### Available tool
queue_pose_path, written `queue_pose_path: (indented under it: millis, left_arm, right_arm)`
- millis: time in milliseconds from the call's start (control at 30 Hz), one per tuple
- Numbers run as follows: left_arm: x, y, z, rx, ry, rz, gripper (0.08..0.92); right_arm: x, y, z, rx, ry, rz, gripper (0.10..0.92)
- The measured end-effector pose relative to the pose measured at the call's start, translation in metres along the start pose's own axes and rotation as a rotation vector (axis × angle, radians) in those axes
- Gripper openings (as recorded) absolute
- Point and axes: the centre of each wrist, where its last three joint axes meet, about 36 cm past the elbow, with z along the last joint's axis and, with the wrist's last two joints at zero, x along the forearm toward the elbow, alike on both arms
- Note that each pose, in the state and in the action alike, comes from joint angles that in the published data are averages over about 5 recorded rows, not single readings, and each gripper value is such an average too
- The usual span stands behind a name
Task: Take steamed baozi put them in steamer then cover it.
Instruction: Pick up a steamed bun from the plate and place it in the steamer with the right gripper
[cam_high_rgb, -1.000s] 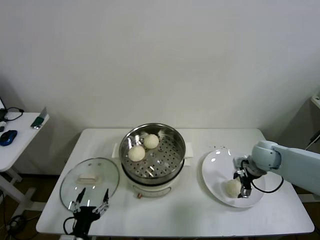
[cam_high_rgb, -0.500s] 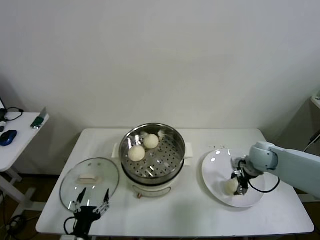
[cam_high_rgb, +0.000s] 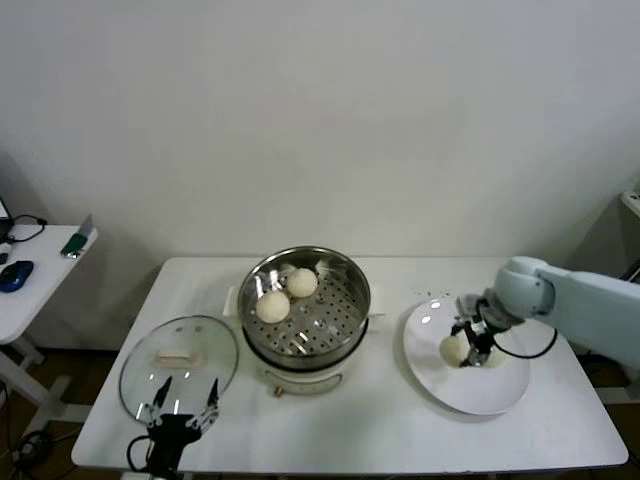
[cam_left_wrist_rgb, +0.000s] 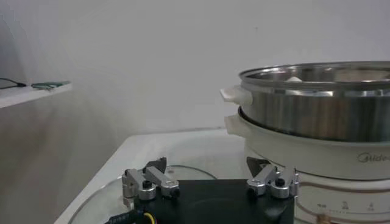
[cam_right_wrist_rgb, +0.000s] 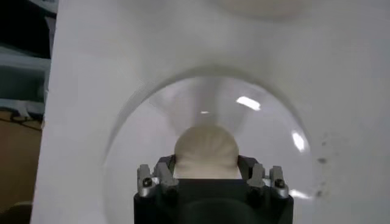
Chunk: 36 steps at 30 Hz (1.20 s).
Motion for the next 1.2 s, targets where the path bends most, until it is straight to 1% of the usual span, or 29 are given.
queue_pose_path:
  millis: [167,333,433,533,633,767,967,1200]
  left_arm:
    - [0.001,0.001,0.0,-0.005,0.003,-0.004,0.823]
    - [0.001,0.002,0.001,-0.009,0.004,-0.005,0.823]
    - [0.001,0.002,0.0,-0.01,0.004,-0.005,0.823]
    - [0.002,0.003,-0.001,-0.01,0.004,-0.007,0.823]
    - [0.003,0.003,-0.001,-0.009,0.003,-0.009,0.823]
    - [0.004,0.005,-0.004,-0.006,-0.001,-0.013,0.823]
    - [0.005,0.007,-0.005,-0.003,-0.002,-0.019,0.823]
    - [0.006,0.009,-0.006,0.001,-0.004,-0.025,0.823]
  right_arm:
    - [0.063,-0.034,-0.038,0.2,-0.015,0.081,0.679]
    - [0.126,-0.054,-0.095,0.446,-0.024,0.16,0.679]
    - [0.151,-0.055,-0.136,0.596,-0.029,0.188,0.679]
    - [0.165,-0.051,-0.177,0.737,-0.033,0.201,0.679]
    - [0.167,-0.046,-0.213,0.859,-0.029,0.196,0.679]
    - [0.155,-0.039,-0.251,0.986,-0.02,0.163,0.679]
    - [0.12,-0.032,-0.29,1.106,-0.018,0.103,0.679]
    - [0.074,-0.031,-0.318,1.174,-0.027,0.051,0.679]
